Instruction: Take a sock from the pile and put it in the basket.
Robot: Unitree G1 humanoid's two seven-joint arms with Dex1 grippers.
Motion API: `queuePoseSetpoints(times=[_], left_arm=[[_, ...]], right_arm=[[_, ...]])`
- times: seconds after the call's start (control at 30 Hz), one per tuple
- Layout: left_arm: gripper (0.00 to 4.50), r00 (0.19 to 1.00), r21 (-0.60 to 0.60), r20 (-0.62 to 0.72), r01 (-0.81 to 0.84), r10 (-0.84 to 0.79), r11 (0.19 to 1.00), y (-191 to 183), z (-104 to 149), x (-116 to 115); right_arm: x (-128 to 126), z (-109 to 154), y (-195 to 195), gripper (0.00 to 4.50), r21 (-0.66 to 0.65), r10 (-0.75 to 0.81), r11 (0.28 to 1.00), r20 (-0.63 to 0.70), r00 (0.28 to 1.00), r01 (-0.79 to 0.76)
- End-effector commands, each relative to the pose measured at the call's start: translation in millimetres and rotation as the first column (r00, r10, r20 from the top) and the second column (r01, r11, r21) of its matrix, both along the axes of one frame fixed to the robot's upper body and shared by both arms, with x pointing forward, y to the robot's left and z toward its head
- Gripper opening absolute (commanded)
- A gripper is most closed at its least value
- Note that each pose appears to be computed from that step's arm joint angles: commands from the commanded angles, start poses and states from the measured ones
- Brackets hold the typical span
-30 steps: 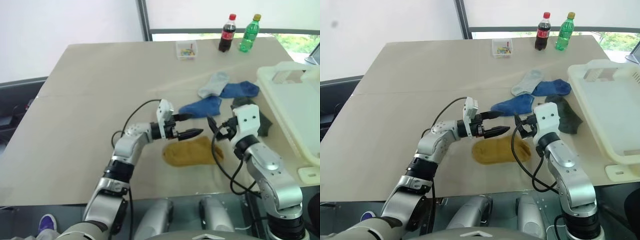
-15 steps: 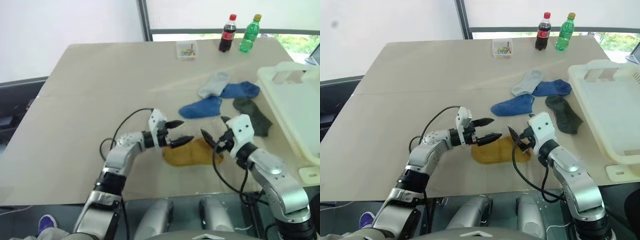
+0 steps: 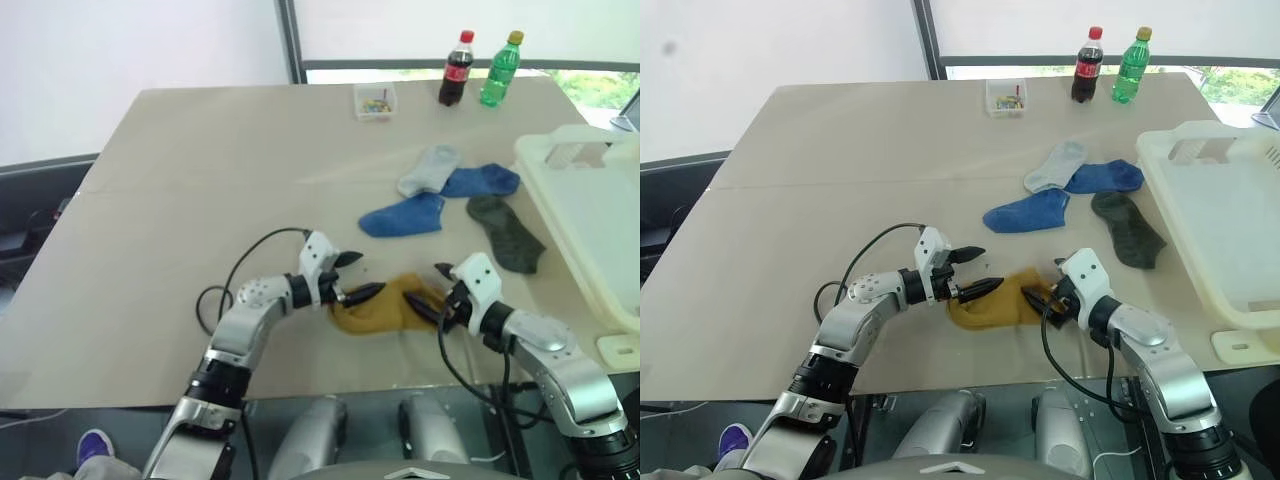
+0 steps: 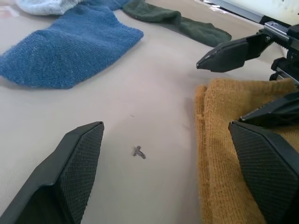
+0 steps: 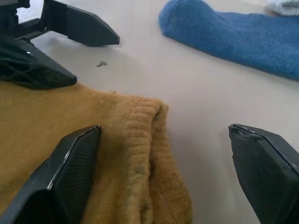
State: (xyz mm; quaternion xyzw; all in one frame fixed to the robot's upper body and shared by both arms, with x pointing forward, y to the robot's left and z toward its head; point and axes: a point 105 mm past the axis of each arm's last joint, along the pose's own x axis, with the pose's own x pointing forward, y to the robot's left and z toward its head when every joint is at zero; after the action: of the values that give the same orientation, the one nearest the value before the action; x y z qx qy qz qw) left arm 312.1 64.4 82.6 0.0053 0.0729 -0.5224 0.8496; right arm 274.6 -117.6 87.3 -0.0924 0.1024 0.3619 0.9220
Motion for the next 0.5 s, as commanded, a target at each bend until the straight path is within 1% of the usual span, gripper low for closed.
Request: queuePoseSetpoints(times=[0.03, 0.1, 0.13, 0.2, 0.37, 0.47, 0.5], left_arm=[[4.50, 0.997, -0.066, 0.079, 0.028, -0.023, 0.997, 1.2, 25.2, -5.2], [4.50, 0.995, -0.141, 0.092, 0.062, -0.049, 0.988, 3.6, 41.9, -10.3], [4.50, 0.992, -0.158, 0.097, 0.096, -0.081, 0.983, 4.5, 47.5, -15.3], [4.50, 0.977, -0.138, 0.126, 0.189, -0.172, 0.972, 5.7, 52.8, -28.5], [4.50, 0.950, -0.068, 0.113, 0.300, -0.291, 0.952, 5.8, 47.3, -44.2], [4.50, 0.936, -0.040, 0.086, 0.345, -0.341, 0.938, 2.7, 38.9, -51.4], [4.50, 0.932, -0.026, 0.079, 0.356, -0.353, 0.934, 1.5, 35.0, -52.5]], right_arm=[[-4.8, 22.7, 4.7, 4.46, 0.005, 0.051, 0.999, 0.088, 0.995, -0.052], [-6.2, 29.1, 4.9, 4.46, -0.006, 0.056, 0.998, 0.112, 0.992, -0.056], [-7.0, 32.8, 5.2, 4.46, 0.000, 0.057, 0.998, 0.119, 0.991, -0.058], [-8.0, 39.5, 5.5, 4.46, 0.002, 0.061, 0.998, 0.139, 0.988, -0.061], [-14.7, 43.7, 0.6, 4.46, -0.041, 0.091, 0.996, 0.151, 0.984, -0.085], [-22.4, 41.1, -1.1, 3.69, -0.042, 0.112, 0.993, 0.126, 0.986, -0.107], [-25.1, 39.2, -1.3, 3.10, -0.050, 0.122, 0.992, 0.116, 0.986, -0.117]])
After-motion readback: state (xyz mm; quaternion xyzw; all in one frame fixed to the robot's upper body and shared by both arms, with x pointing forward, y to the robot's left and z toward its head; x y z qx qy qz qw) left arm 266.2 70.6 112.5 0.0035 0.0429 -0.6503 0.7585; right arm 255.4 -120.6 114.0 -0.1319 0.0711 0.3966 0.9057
